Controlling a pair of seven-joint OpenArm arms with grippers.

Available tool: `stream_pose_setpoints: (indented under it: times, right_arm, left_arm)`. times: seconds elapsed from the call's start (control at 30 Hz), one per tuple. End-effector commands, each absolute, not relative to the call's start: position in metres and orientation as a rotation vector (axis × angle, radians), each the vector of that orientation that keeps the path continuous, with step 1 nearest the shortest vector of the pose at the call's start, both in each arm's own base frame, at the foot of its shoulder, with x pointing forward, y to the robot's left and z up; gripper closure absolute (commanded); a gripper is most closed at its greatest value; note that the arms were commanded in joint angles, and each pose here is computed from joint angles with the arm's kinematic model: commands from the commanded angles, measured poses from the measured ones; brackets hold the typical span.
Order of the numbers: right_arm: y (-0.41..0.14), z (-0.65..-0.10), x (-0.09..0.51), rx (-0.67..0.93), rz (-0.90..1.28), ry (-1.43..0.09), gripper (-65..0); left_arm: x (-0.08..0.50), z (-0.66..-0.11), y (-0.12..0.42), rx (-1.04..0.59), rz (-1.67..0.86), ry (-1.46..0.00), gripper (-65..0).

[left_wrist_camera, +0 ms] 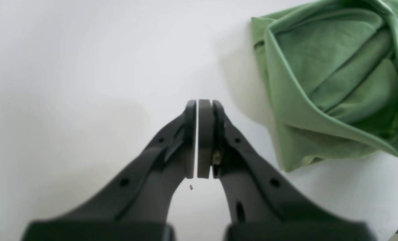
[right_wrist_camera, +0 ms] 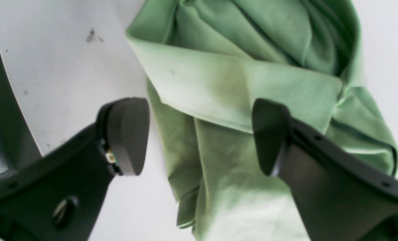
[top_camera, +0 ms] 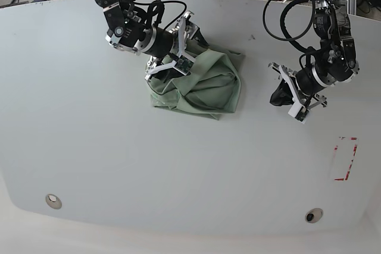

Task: Layout the t-shirt on the table in an organized manner, then fold the t-shirt properly

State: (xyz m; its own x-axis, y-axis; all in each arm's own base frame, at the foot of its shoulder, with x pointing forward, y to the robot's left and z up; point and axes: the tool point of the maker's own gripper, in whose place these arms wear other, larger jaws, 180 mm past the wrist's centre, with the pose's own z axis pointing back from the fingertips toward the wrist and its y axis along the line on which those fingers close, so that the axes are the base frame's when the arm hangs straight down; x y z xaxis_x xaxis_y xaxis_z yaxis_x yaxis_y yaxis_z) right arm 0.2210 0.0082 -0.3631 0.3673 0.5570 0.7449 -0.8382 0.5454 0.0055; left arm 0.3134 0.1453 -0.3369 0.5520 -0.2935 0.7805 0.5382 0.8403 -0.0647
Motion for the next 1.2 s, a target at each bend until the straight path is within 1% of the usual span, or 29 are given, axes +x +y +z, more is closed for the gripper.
stream_pose_setpoints:
  times: [0.0, 0.17, 0.23, 0.37, 0.57, 0.93, 1.03, 1.1, 1.17]
  right_arm:
    - [0.014, -0.349, 0.229, 0.446, 0.929, -0.828, -46.0]
    - [0.026, -0.341, 0.226, 0.487, 0.951, -0.877, -46.0]
    - [0.028, -0.342, 0.223, 0.476, 0.986, -0.885, -46.0]
    - [0.038, -0.344, 0.223, 0.423, 1.087, -0.899, -46.6]
    - [0.044, -0.36, 0.222, 0.345, 1.197, -0.864, -46.1]
    - [0.042, -0.368, 0.242, 0.268, 1.232, -0.858, -45.5]
    - [0.04, -0.368, 0.244, 0.26, 1.233, -0.858, -40.4]
    - [0.039, -0.365, 0.248, 0.25, 1.237, -0.868, -33.8]
    - [0.039, -0.363, 0.252, 0.245, 1.239, -0.875, -24.9]
  left_arm:
    - [0.319, -0.325, 0.144, -0.32, -0.509, -0.9, 0.0]
    - [0.316, -0.328, 0.144, -0.321, -0.507, -0.892, 0.0]
    - [0.315, -0.328, 0.144, -0.322, -0.506, -0.89, 0.0]
    - [0.314, -0.329, 0.144, -0.323, -0.506, -0.887, 0.0]
    - [0.31, -0.334, 0.144, -0.326, -0.503, -0.873, 0.0]
    - [0.305, -0.338, 0.15, -0.317, -0.506, -0.855, 0.0]
    - [0.303, -0.339, 0.15, -0.316, -0.506, -0.851, 0.0]
    - [0.303, -0.339, 0.15, -0.316, -0.506, -0.851, 0.0]
    - [0.303, -0.339, 0.15, -0.317, -0.506, -0.849, 0.0]
